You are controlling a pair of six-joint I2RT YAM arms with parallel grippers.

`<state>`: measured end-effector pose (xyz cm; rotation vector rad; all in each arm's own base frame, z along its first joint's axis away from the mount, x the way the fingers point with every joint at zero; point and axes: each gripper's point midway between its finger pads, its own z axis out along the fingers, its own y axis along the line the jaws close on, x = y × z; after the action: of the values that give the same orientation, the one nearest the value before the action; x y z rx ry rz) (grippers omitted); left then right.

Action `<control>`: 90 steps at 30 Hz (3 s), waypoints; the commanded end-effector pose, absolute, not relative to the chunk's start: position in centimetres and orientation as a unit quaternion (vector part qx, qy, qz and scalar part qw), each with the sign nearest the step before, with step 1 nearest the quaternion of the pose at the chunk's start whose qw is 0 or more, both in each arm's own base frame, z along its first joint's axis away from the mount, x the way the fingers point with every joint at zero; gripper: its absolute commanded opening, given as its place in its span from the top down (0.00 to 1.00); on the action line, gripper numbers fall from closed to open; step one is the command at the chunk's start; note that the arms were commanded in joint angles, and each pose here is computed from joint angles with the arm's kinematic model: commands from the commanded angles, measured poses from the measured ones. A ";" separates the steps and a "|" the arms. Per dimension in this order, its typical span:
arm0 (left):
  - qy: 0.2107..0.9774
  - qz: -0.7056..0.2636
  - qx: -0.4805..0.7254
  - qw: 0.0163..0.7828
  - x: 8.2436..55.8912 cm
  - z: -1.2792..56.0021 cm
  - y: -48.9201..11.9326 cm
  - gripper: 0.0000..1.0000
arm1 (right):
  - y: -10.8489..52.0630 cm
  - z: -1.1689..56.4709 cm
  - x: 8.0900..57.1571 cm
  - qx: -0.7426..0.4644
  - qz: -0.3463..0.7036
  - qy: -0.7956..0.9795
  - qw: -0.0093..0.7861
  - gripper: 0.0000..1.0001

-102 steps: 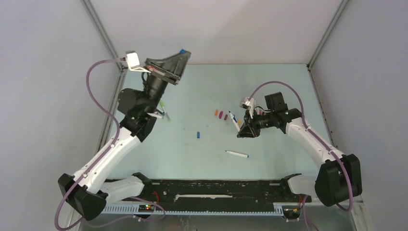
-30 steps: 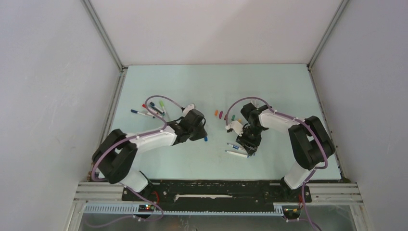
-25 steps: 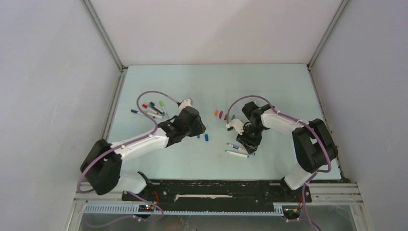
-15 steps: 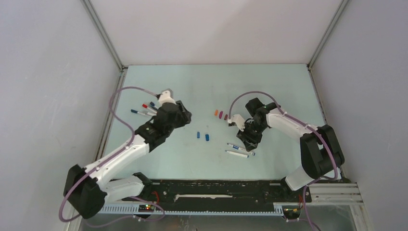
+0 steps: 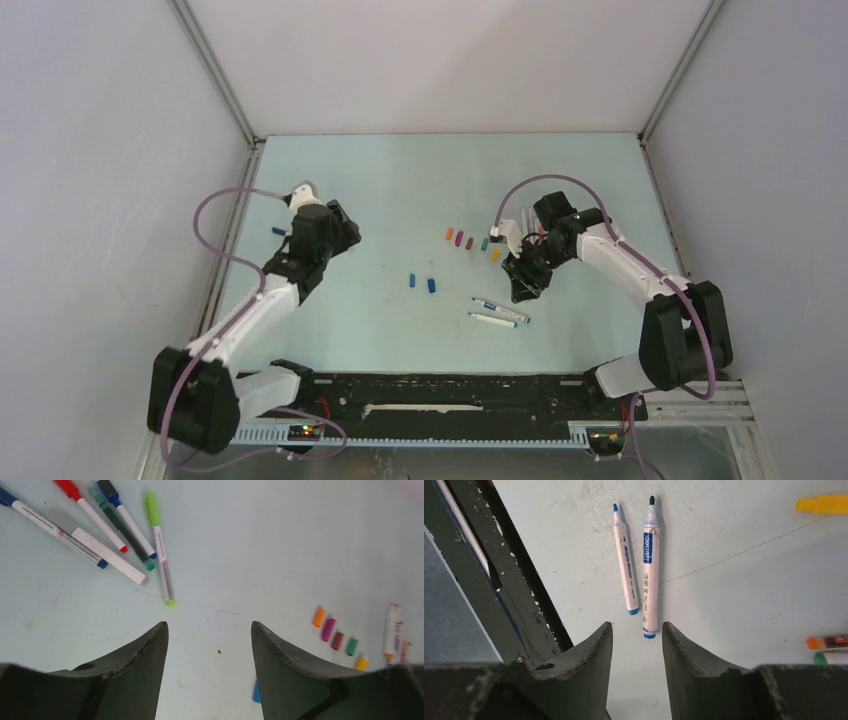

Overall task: Open the pen caps
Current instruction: Pick up the pen from the center of the board.

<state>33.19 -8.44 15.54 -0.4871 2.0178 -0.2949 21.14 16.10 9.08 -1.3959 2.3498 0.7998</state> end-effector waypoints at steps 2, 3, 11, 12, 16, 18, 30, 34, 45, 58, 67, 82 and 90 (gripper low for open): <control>0.861 -0.108 -0.188 0.460 37.3 14.0 -7.9 0.35 | 16.9 11.1 21.8 -0.495 0.293 0.798 0.180 0.57; 0.868 -0.100 -0.193 0.446 37.9 13.3 -7.7 0.36 | 16.8 11.1 21.8 -0.495 0.292 0.799 0.179 0.57; 0.912 -0.044 -0.205 0.353 41.3 8.4 -6.1 0.41 | 16.7 10.7 21.8 -0.495 0.291 0.800 0.172 0.57; 0.915 -0.037 -0.203 0.346 41.6 8.1 -6.0 0.43 | 16.7 10.7 21.8 -0.495 0.291 0.800 0.171 0.57; 0.924 -0.005 -0.199 0.328 42.6 7.3 -5.2 0.50 | 16.7 10.6 21.7 -0.497 0.291 0.800 0.169 0.57; 0.925 0.007 -0.198 0.323 43.1 7.0 -4.8 0.54 | 16.7 10.6 21.8 -0.496 0.291 0.800 0.169 0.57; 0.938 0.023 -0.194 0.287 45.0 4.8 -3.8 0.58 | 16.6 10.3 21.7 -0.496 0.290 0.802 0.162 0.57; 0.940 0.019 -0.191 0.283 45.2 4.6 -3.8 0.58 | 16.6 10.3 21.7 -0.497 0.291 0.801 0.162 0.57; 0.950 0.014 -0.183 0.252 44.6 4.3 -4.3 0.62 | 16.6 10.5 21.6 -0.497 0.292 0.800 0.166 0.57; 0.959 0.006 -0.190 0.208 41.6 3.7 -4.7 0.65 | 16.7 10.9 21.6 -0.499 0.294 0.797 0.173 0.57; 0.966 -0.005 -0.173 0.190 40.5 3.4 -6.1 0.67 | 16.6 11.1 21.6 -0.499 0.294 0.796 0.177 0.57; 0.972 -0.020 -0.172 0.162 37.6 1.3 -7.8 0.90 | 16.6 11.5 21.5 -0.501 0.294 0.794 0.182 0.57; 0.959 -0.054 -0.149 0.236 37.0 5.5 -9.1 1.00 | 16.8 11.6 21.3 -0.504 0.299 0.789 0.183 0.57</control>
<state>37.39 -7.73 1.91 -0.4691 2.7428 -0.0510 20.68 16.10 9.59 -1.4116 2.3190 0.8389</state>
